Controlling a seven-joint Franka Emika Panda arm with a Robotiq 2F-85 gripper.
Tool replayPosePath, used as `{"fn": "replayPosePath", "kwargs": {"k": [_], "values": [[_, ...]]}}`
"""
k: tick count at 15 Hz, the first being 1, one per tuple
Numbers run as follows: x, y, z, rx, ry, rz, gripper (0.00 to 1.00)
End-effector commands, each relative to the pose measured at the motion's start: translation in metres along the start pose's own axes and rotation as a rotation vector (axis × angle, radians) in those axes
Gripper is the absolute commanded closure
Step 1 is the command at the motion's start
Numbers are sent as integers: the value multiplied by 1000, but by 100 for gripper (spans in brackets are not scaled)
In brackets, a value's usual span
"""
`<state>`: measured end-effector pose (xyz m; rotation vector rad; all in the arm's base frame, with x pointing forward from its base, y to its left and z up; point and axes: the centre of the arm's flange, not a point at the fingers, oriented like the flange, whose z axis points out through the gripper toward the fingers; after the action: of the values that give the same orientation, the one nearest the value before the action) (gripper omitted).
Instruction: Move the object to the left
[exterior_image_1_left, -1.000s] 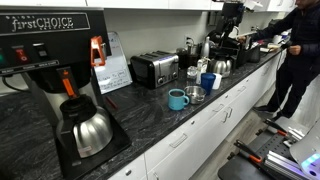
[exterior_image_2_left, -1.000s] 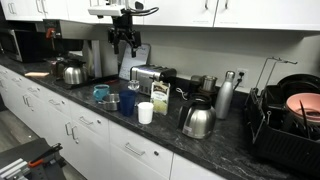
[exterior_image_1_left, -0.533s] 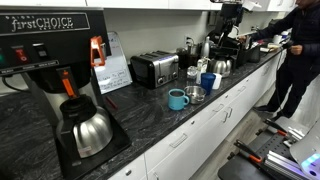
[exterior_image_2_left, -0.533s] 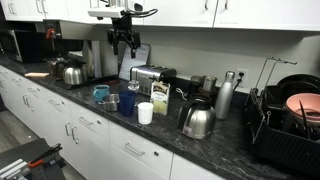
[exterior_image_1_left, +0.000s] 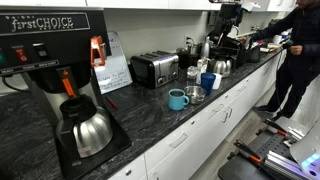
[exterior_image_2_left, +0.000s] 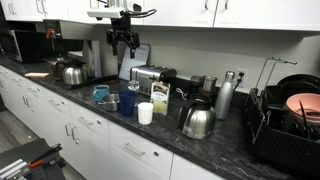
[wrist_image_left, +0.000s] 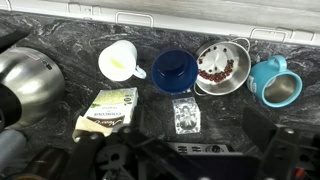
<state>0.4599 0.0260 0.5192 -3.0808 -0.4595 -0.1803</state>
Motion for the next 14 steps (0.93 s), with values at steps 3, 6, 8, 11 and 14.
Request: {"fn": "replayPosePath", "kwargs": {"k": [3, 6, 8, 11, 14], "values": [[24, -20, 27, -22, 28, -95, 0], [45, -28, 49, -25, 67, -103, 0], [55, -32, 64, -15, 69, -109, 0], [61, -39, 92, -26, 39, -122, 0], [58, -43, 100, -14, 31, -114, 0]]}}
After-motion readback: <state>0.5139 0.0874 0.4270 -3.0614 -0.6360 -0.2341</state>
